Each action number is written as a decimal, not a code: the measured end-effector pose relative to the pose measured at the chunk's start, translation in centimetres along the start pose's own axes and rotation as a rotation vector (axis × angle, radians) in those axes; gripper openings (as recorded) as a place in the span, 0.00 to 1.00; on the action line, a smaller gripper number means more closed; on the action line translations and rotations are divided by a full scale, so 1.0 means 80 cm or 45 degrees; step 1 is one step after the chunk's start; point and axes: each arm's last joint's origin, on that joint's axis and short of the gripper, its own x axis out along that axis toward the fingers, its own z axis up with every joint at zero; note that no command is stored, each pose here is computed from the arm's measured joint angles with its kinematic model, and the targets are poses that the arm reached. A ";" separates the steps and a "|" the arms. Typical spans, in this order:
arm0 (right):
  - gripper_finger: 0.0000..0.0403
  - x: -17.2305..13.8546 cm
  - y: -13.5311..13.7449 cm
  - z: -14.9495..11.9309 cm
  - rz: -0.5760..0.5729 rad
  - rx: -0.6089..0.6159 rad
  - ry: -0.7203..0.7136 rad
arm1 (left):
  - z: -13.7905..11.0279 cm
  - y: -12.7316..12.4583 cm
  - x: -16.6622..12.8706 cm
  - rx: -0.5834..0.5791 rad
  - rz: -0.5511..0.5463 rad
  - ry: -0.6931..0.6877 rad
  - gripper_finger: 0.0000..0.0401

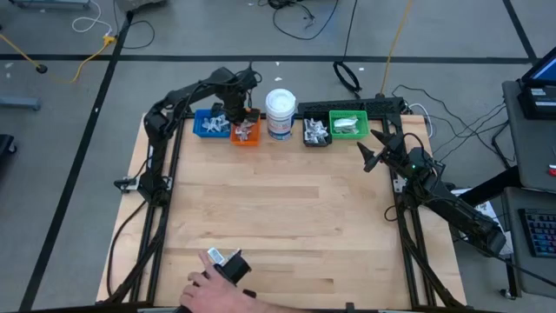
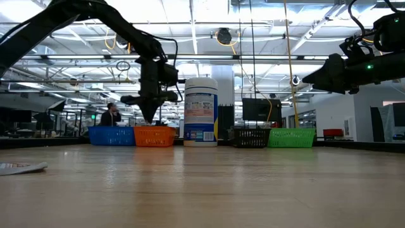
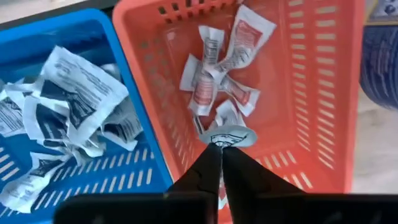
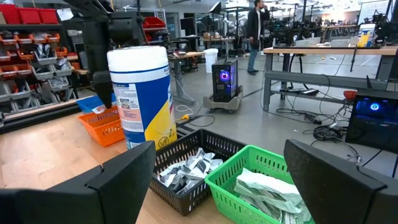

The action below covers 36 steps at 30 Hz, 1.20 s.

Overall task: Pick & Place First Aid Supplies
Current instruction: Put the ointment pack into the orange bin

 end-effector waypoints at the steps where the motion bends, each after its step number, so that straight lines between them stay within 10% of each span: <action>1: 0.87 0.000 0.000 0.000 0.000 0.000 0.000 | 0.001 0.000 0.000 -0.007 0.009 -0.006 0.06; 19: 0.87 0.000 0.000 0.000 0.000 0.000 0.000 | -0.013 -0.001 -0.001 0.005 0.048 0.102 0.64; 27: 0.87 0.000 0.000 0.000 0.000 0.000 0.001 | -0.052 -0.022 -0.027 0.049 0.106 -0.010 0.65; 36: 0.87 0.000 0.000 0.000 0.000 0.000 0.000 | -0.180 -0.071 -0.029 0.274 -0.002 -0.104 0.61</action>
